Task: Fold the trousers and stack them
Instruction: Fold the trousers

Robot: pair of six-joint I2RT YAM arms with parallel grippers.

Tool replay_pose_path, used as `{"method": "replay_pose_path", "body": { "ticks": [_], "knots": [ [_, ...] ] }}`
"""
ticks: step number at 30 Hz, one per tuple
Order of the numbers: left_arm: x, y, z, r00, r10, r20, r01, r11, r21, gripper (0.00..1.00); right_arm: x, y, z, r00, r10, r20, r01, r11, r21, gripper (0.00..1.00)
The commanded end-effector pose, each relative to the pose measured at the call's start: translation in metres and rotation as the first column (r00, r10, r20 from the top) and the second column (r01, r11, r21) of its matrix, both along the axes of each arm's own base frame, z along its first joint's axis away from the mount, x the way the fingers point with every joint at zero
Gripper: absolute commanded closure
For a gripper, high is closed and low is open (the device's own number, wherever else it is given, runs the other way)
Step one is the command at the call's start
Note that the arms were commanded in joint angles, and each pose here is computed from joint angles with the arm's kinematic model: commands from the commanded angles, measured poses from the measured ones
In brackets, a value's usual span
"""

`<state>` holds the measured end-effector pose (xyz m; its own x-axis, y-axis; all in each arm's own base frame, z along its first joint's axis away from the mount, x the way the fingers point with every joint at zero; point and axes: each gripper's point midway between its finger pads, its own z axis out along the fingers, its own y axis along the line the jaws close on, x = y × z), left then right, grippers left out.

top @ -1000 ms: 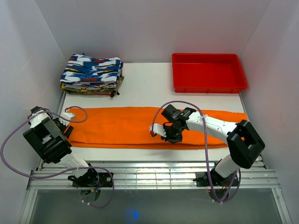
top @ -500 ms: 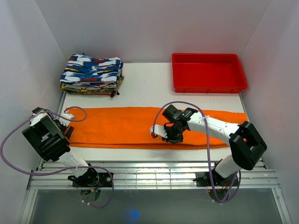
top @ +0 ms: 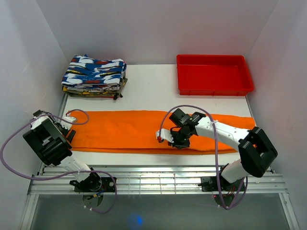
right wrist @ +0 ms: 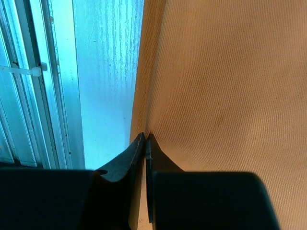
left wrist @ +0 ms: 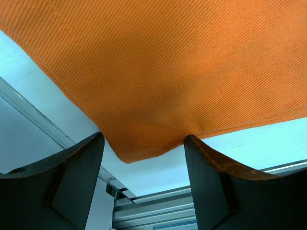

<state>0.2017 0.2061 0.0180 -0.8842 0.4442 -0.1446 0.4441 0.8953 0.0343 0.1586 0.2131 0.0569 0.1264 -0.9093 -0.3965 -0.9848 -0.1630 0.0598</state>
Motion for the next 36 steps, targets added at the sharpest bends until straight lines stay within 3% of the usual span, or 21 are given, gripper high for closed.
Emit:
{"method": "replay_pose_path", "body": {
  "ticks": [1,29,32,36],
  "knots": [
    [-0.005,0.007,-0.009,1.0,-0.002,-0.027,0.003,1.0,0.028,0.22,-0.018,-0.016,-0.001,0.998,-0.008,-0.063,0.006,0.999,-0.04,0.92],
    [-0.004,0.008,-0.006,0.999,-0.01,-0.03,0.01,1.0,0.024,0.21,-0.023,-0.035,-0.033,0.991,-0.065,-0.113,0.055,0.995,-0.086,0.92],
    [0.0,-0.001,0.0,1.0,0.001,-0.009,-0.001,0.999,-0.032,0.21,-0.019,-0.031,-0.037,0.989,-0.082,-0.125,0.07,0.993,-0.1,0.92],
    [0.027,-0.009,0.041,0.995,0.008,0.099,0.003,0.994,-0.111,0.24,-0.01,-0.021,-0.031,0.989,-0.095,-0.118,0.085,0.993,-0.081,0.92]
  ]
}}
